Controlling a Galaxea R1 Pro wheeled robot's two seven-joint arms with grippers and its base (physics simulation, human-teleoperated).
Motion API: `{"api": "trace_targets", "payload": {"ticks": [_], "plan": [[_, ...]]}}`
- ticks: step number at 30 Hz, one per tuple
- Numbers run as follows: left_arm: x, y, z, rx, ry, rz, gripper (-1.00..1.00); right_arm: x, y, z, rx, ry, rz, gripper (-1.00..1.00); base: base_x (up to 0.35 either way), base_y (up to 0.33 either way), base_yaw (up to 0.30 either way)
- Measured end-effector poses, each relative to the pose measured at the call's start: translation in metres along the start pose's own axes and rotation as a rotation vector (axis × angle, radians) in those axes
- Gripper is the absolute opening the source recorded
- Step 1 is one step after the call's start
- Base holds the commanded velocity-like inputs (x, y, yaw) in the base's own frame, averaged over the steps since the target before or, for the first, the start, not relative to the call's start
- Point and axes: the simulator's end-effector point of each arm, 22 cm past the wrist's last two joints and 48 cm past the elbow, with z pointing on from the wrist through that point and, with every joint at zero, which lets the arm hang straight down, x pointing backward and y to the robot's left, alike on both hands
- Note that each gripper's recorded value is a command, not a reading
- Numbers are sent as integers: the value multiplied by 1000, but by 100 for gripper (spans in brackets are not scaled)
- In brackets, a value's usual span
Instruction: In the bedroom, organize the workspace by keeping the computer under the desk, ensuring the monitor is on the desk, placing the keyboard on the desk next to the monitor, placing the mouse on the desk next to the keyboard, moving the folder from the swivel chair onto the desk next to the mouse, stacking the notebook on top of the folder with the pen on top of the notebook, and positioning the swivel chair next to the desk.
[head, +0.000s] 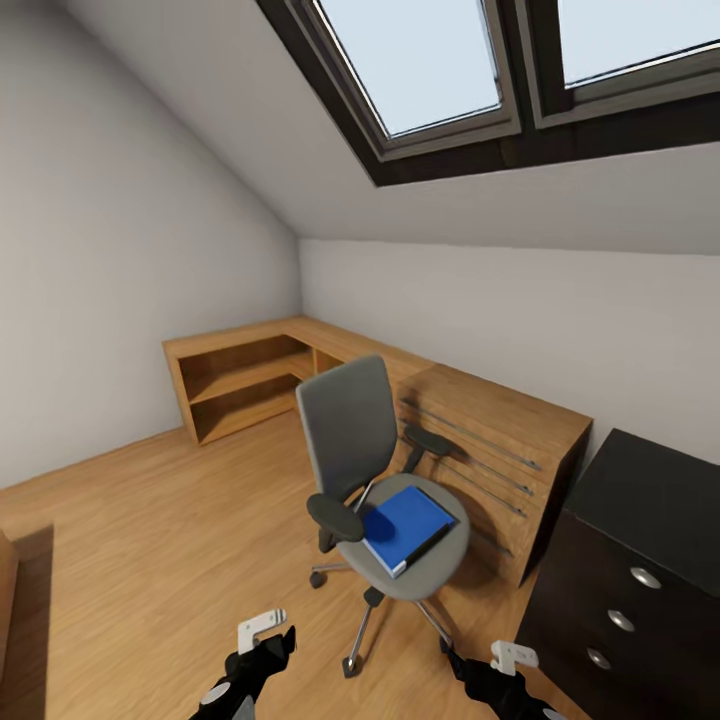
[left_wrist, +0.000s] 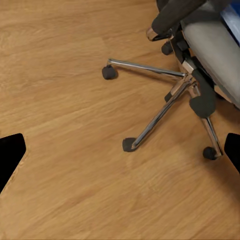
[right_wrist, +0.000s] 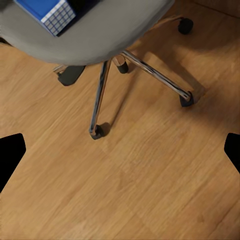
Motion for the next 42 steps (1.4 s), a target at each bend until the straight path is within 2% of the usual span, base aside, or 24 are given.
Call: {"api": "trace_targets", "payload": {"ticks": [5, 13, 17, 20, 24, 31, 42], "plan": [[-13, 9, -5, -48, -14, 4, 100, -4, 2, -5, 0, 0, -1, 100, 0, 0, 0], [-25, 20, -13, -81, -23, 10, 100, -12, 5, -13, 1, -2, -2, 100, 0, 0, -2], [-29, 38, -17, -107, -21, 22, 100, -17, 7, -17, 1, -12, -6, 100, 0, 0, -90], [-8, 56, -23, -134, 32, 32, 100, -24, 8, -20, 2, -32, -11, 100, 0, 0, -198], [21, 66, -32, -153, 100, 38, 100, -30, 10, -24, 1, -46, -17, 100, 0, 0, -233], [57, 74, -50, -171, 181, 43, 100, -34, 14, -31, 1, -49, -17, 100, -7, 0, -250], [62, 79, -69, -185, 138, 47, 100, -34, 23, -42, 7, -41, -11, 100, -185, 5, -255]]}}
